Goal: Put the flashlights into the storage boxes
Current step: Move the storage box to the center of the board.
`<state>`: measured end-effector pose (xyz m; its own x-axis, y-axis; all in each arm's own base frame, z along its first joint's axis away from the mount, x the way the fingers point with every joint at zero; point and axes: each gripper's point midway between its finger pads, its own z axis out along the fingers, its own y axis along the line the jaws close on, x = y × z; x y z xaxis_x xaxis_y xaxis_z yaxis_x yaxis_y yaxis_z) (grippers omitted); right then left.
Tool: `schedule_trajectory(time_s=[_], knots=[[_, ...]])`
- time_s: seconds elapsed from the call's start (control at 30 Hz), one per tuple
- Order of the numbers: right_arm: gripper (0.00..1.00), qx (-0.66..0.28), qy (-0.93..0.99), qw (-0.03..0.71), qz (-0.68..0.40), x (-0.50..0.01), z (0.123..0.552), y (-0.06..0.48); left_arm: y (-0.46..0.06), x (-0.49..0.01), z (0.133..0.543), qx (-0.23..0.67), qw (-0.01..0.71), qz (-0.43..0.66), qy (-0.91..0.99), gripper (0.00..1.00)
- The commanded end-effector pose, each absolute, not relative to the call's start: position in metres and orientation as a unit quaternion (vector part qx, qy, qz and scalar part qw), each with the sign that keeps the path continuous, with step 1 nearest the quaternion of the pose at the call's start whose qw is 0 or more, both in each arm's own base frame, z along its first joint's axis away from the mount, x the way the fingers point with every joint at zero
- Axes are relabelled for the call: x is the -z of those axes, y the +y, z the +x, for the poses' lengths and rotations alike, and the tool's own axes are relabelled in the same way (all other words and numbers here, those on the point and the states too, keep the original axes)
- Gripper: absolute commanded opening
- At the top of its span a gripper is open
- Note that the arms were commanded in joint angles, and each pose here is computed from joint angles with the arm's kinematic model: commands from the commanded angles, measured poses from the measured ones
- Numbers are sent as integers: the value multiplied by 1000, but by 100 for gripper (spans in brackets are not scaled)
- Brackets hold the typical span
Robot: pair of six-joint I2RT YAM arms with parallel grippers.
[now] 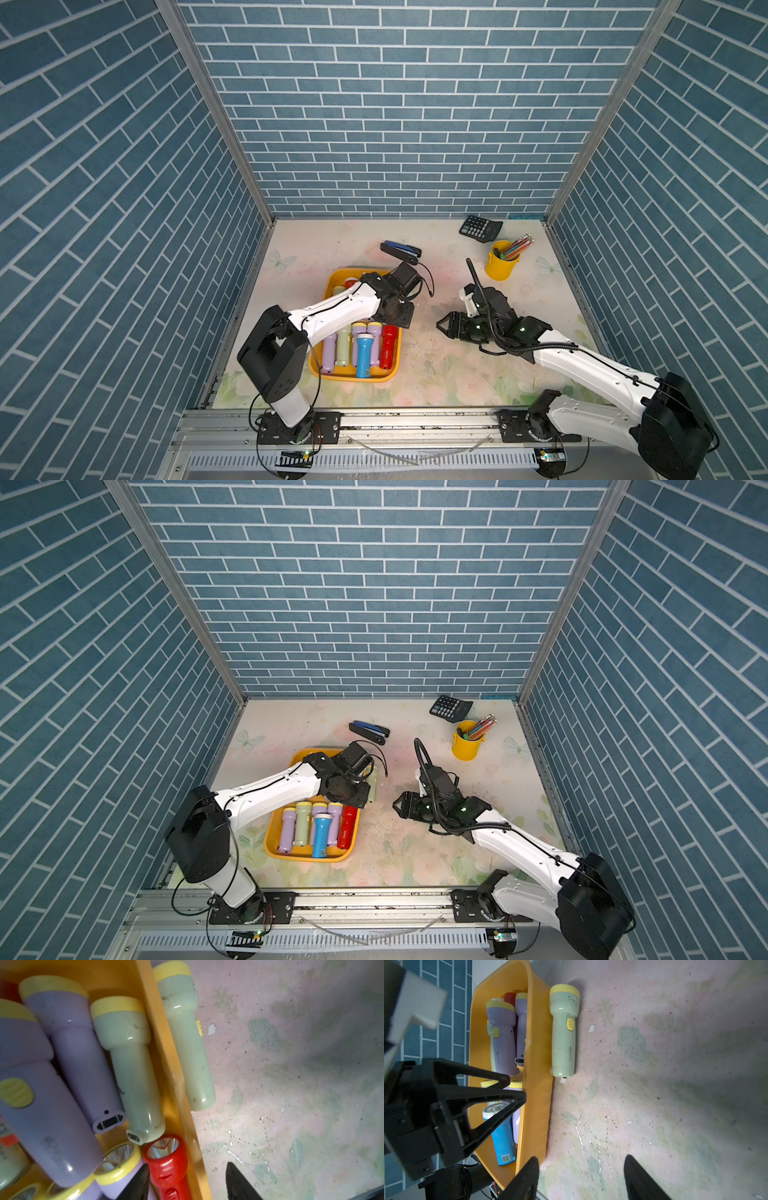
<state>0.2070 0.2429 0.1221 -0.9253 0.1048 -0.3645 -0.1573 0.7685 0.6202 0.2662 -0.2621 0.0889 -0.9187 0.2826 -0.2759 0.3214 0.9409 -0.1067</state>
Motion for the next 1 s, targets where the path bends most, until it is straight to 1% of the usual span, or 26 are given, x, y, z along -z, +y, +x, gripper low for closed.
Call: schedule_trajectory(time_s=[0.0,0.13,0.27,0.43,0.7,0.83,0.97], knots=[[66,-331,919,212,-20,-122,207,235,-265,-82,271,55,120,174,976,60],[66,-327,919,217,-16,-120,205,228,-261,-74,270,38,108,177,978,60],[66,-318,922,220,-12,-117,206,224,-248,-75,271,21,111,170,979,60],[66,-281,937,209,-15,-110,209,219,-226,-75,276,11,113,149,982,59],[66,-269,940,208,-24,-111,219,225,-198,-77,281,-2,113,131,985,58],[66,-266,942,204,-30,-112,226,232,-187,-81,282,-2,117,120,986,58],[66,-237,951,195,-39,-112,233,234,-190,-100,283,17,136,118,983,58]])
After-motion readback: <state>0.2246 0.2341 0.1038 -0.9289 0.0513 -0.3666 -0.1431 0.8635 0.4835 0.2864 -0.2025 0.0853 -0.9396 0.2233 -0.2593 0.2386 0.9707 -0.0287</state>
